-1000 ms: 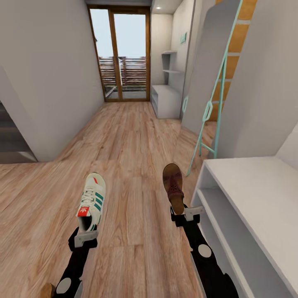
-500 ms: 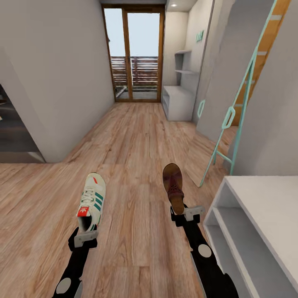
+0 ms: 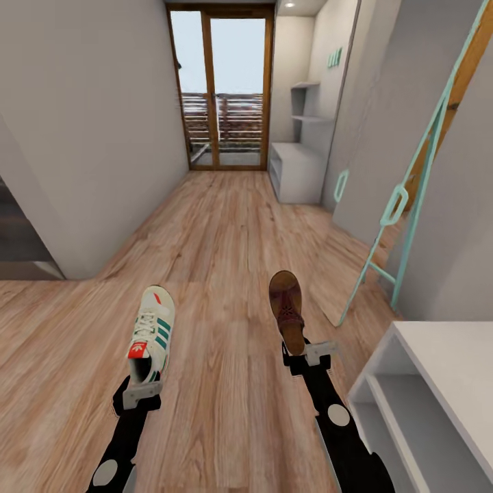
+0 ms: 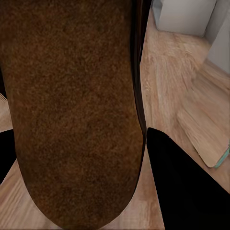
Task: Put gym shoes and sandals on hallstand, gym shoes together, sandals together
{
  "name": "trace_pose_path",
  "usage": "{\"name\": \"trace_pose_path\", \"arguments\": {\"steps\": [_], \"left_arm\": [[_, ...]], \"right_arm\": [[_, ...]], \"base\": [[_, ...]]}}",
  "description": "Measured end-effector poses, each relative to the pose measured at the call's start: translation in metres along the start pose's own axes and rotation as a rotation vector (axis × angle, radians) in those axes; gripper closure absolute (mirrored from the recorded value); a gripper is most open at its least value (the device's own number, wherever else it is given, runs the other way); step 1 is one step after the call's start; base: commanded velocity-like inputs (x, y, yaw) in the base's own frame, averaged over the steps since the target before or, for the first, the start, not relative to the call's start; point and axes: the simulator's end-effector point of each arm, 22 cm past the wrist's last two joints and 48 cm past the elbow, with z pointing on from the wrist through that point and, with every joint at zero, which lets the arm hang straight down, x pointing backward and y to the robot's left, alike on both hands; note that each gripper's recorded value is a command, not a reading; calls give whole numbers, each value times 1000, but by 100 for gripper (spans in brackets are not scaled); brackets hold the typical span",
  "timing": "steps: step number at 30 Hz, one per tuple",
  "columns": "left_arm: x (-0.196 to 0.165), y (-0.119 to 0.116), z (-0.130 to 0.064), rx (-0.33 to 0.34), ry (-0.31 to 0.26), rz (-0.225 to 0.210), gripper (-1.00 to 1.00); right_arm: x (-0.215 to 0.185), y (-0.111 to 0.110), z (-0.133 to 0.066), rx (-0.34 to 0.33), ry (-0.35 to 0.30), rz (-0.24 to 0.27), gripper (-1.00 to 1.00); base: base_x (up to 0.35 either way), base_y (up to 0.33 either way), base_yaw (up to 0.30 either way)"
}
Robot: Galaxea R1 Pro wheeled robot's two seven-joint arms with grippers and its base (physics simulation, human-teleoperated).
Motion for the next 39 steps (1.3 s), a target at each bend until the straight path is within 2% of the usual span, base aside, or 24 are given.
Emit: {"name": "trace_pose_path", "arguments": {"steps": [14, 30, 39], "left_arm": [[0, 0, 0, 0, -1, 0, 100], [-8, 0, 1, 0, -16, 2, 100], [-6, 8, 1, -14, -10, 7, 100]], "right_arm": [[0, 0, 0, 0, 0, 0, 100], [3, 1, 0, -2, 7, 0, 100], [10, 3, -1, -7, 21, -1, 100]], "base": [[340, 0, 194], [340, 0, 19], [340, 0, 251]]}}
